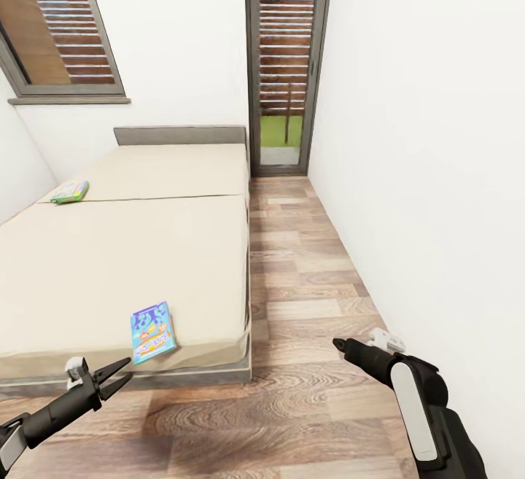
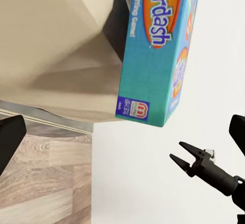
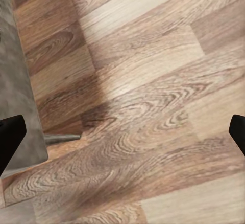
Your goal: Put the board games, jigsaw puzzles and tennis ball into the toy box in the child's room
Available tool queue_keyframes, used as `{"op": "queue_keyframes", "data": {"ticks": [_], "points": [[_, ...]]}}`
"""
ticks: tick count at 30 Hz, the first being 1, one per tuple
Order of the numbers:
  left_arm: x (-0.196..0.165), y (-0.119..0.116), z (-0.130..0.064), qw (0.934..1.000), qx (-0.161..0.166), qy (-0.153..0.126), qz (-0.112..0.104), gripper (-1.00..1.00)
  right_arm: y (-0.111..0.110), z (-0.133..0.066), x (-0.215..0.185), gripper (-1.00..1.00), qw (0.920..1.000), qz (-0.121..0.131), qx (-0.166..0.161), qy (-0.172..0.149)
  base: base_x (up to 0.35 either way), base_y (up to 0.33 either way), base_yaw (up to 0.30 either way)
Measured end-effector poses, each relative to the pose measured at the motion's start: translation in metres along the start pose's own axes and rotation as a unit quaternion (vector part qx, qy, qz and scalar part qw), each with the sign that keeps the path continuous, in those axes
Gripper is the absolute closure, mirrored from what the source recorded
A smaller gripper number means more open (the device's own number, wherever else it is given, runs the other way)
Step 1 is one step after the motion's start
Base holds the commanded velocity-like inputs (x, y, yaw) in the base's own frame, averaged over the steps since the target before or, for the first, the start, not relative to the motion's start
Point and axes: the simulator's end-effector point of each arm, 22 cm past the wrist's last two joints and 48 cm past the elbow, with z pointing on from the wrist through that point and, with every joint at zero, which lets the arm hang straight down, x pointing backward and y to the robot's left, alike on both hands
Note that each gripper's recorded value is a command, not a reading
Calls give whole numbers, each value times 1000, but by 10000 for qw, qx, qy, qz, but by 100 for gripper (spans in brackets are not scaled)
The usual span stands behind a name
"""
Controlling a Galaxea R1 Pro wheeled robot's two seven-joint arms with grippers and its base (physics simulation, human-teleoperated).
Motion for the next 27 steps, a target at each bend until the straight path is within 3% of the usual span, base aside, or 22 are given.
{"op": "queue_keyframes", "data": {"ticks": [10, 20, 27], "points": [[1, 0, 0, 9999, -6, 16, -139, -100, 3, 1, 3, -100, 10000, -19, -28, 37, 2, -2, 0], [2, 3, 1, 9998, -66, 27, -192, -100, 30, 4, 13, -100, 9992, -305, -220, 141, 0, 0, 0], [3, 4, 2, 9998, -77, 27, -190, -100, 35, 7, 21, -100, 9987, -385, -246, 230, 0, 0, 0]]}}
